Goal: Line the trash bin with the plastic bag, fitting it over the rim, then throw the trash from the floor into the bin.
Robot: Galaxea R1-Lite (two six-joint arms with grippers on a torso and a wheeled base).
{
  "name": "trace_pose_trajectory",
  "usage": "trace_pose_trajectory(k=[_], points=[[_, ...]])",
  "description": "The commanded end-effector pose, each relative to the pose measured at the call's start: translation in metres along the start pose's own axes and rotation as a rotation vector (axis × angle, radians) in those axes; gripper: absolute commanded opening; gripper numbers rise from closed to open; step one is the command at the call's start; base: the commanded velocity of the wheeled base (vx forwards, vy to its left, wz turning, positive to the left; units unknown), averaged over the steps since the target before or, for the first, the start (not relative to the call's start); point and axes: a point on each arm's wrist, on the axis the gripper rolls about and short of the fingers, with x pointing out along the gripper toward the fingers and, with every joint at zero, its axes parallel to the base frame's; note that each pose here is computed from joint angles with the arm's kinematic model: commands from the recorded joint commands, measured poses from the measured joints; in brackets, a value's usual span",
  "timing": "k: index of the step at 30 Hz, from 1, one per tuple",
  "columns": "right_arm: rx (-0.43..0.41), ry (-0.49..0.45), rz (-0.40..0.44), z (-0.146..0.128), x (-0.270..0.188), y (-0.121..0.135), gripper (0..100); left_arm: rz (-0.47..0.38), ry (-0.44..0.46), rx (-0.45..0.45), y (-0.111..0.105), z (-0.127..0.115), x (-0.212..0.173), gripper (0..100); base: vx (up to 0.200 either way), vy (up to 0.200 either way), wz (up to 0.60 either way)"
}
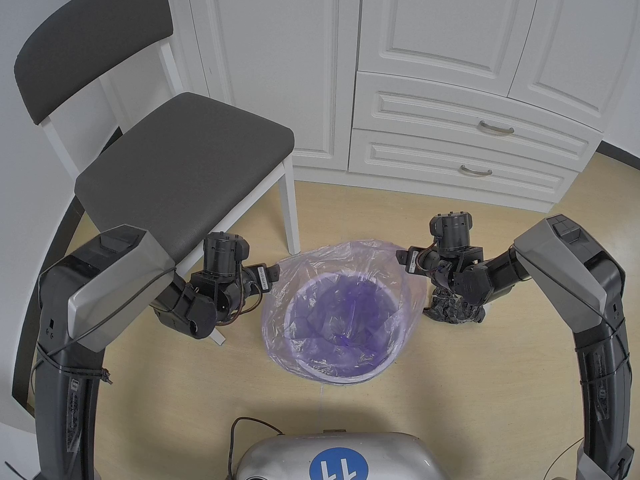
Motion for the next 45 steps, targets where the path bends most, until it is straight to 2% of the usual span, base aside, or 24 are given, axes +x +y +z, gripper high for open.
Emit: trace_pose_trajectory(k=[1,3,12,13,18,24,28,31,37,45], points=[[0.028,0.001,-0.020,-0.008,0.017,-0.009,100,0.025,0.003,-0.010,0.000,-0.011,0.014,100,0.000,0.000,0.00],[0.056,-0.004,-0.029,-0.009,0.024,-0.014,100,0.053,-0.005,-0.010,0.001,-0.018,0.023,100,0.000,0.000,0.00],[0.053,0.011,-0.037,-0.021,0.034,-0.017,100,0.065,0.017,-0.004,0.004,-0.029,0.030,100,0.000,0.000,0.00],[0.046,0.024,-0.041,-0.026,0.036,-0.018,100,0.084,0.059,0.005,0.006,-0.034,0.030,100,0.000,0.000,0.00],[0.032,0.051,-0.047,-0.036,0.040,-0.019,100,0.120,0.141,0.023,0.011,-0.038,0.028,100,0.000,0.000,0.00],[0.027,0.053,-0.039,-0.035,0.032,-0.016,100,0.121,0.144,0.022,0.009,-0.028,0.020,100,0.000,0.000,0.00],[0.014,0.037,-0.003,-0.011,-0.003,0.000,100,0.108,0.121,0.018,0.004,-0.013,0.007,100,0.000,0.000,0.00],[-0.039,0.036,0.024,0.001,-0.033,0.010,100,0.094,0.117,0.018,0.001,-0.005,-0.004,100,0.000,0.000,0.00],[-0.190,0.080,0.033,-0.001,-0.068,0.008,100,0.094,0.128,0.028,0.001,-0.005,-0.015,100,0.000,0.000,0.00],[-0.260,0.094,0.016,0.002,-0.072,-0.010,100,0.097,0.130,0.035,0.003,-0.009,-0.016,100,0.000,0.000,0.00]])
